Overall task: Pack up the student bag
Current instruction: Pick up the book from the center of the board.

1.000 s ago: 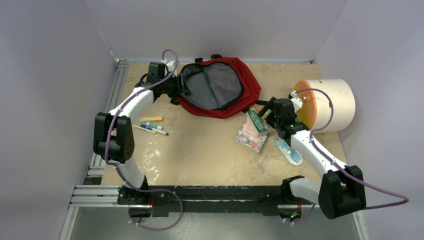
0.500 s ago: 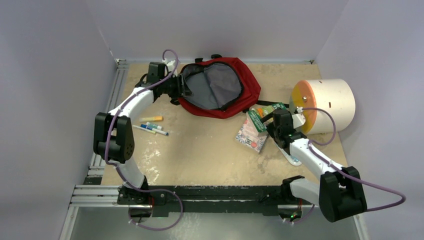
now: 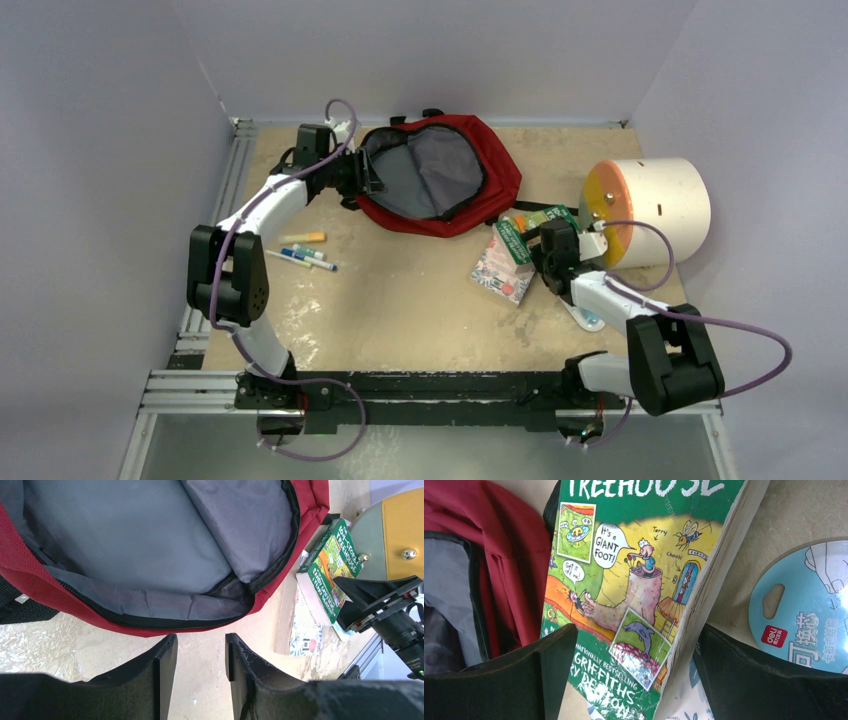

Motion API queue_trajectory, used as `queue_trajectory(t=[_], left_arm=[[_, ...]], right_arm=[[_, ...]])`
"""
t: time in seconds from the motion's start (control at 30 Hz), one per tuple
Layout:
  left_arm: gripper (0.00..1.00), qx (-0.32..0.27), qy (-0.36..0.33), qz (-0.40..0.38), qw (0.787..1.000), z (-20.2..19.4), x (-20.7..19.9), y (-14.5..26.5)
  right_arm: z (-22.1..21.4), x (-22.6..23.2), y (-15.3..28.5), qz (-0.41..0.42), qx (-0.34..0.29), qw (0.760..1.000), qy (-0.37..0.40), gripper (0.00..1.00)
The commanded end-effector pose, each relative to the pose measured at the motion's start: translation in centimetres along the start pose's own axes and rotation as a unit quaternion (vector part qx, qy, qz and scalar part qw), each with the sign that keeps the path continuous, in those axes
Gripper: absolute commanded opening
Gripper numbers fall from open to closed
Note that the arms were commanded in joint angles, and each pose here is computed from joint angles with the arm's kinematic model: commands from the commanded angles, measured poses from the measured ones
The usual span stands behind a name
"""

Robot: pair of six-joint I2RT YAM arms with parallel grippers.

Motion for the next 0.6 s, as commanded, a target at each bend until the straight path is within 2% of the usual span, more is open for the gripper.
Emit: queue_trajectory(t=[0.0,0.23,0.47,0.57], left_arm=[[0.39,-0.022,-0.019,-0.027,0.999,1.1,-1.5,0.6],[0.39,-0.019,-0.017,-0.029,0.999,1.0,-1.4,0.5],[0.38,-0.018,-0.017,-0.030,0.999,1.0,-1.4,0.5],[0.39,-0.018,-0.016,-0.030,0.999,1.0,-1.4,0.4]], right_arm=[[-0.1,-0.8,-0.8,-0.016,-0.009,0.999,-0.038,0.92],[-0.1,-1.1,-1.6,-0.020,-0.020,0.999,-0.045,0.88],[0.2,-0.4,-1.4,0.015,-0.026,0.998,-0.060,0.63],[0.9,0.0,-0.6,0.038,-0.043,0.996,-0.067,0.56]])
Point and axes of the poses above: each gripper's point midway between its finger pads, its own y axis back along the fingers, its own x axis along the line the jaws close on, z = x × y, the point moved 3 cm from there along y, back along the fingers, and after that the axes turned 6 degrees about y, right-handed, at the moved point
